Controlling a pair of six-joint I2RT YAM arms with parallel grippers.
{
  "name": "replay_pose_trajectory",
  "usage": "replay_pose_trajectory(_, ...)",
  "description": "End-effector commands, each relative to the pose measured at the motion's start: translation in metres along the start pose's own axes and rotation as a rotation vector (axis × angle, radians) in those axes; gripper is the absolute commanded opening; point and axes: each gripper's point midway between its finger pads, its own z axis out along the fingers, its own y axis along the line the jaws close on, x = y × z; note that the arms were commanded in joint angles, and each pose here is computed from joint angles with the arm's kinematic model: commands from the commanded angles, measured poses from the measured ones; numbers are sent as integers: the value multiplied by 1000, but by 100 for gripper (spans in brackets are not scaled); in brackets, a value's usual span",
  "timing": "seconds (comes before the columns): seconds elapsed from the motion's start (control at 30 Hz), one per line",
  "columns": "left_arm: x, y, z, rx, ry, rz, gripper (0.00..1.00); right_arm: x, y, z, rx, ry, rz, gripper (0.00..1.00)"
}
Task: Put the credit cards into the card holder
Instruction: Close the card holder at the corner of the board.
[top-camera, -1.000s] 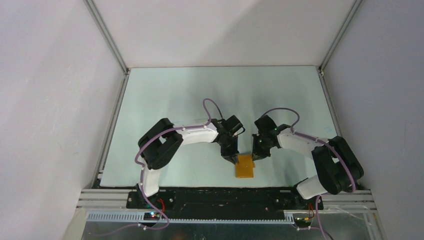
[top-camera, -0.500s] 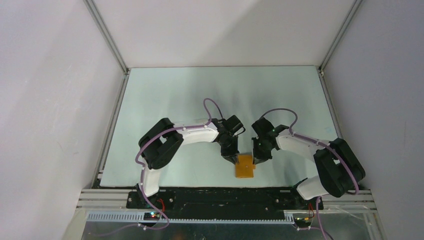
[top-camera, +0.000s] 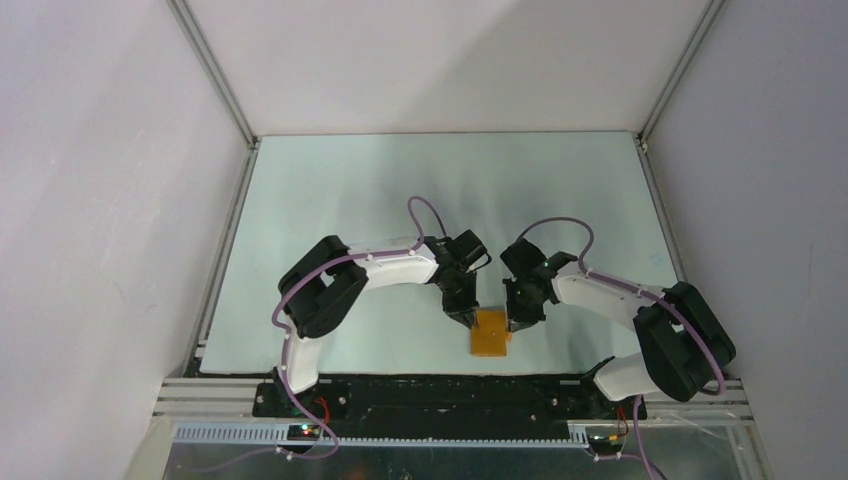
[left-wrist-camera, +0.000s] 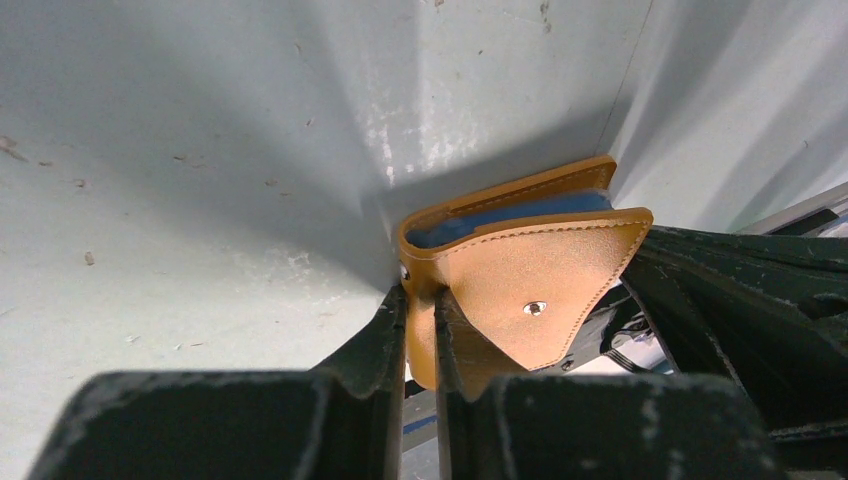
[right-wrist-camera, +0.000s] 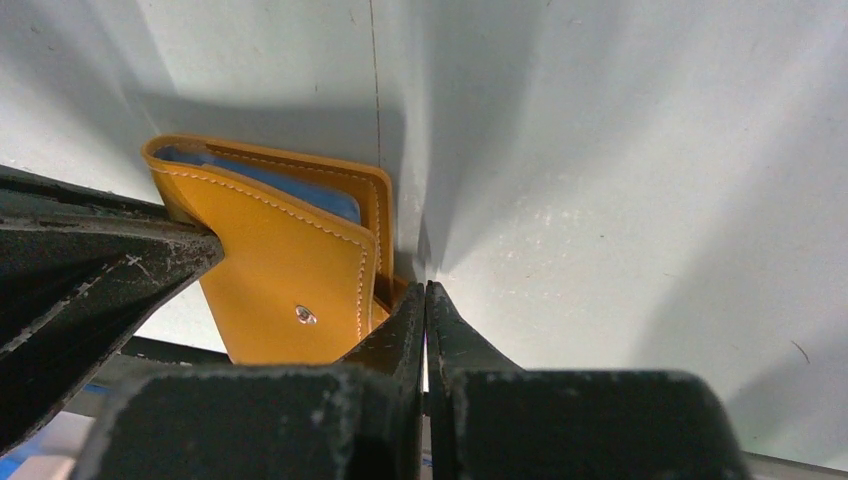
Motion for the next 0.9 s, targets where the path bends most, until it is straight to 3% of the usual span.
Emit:
replay_pose_trajectory(0.0, 8, 77, 49, -282, -14, 17, 0, 22, -10, -11, 52, 64, -19, 0)
replay_pose_trajectory(0.6, 10, 77, 51, -281, 0, 15, 0, 41, 23, -33, -129, 96, -85, 0)
replay_pose_trajectory(0.87, 10, 77, 51, -281, 2, 15, 0, 39, 6, -27, -29, 92, -21, 1)
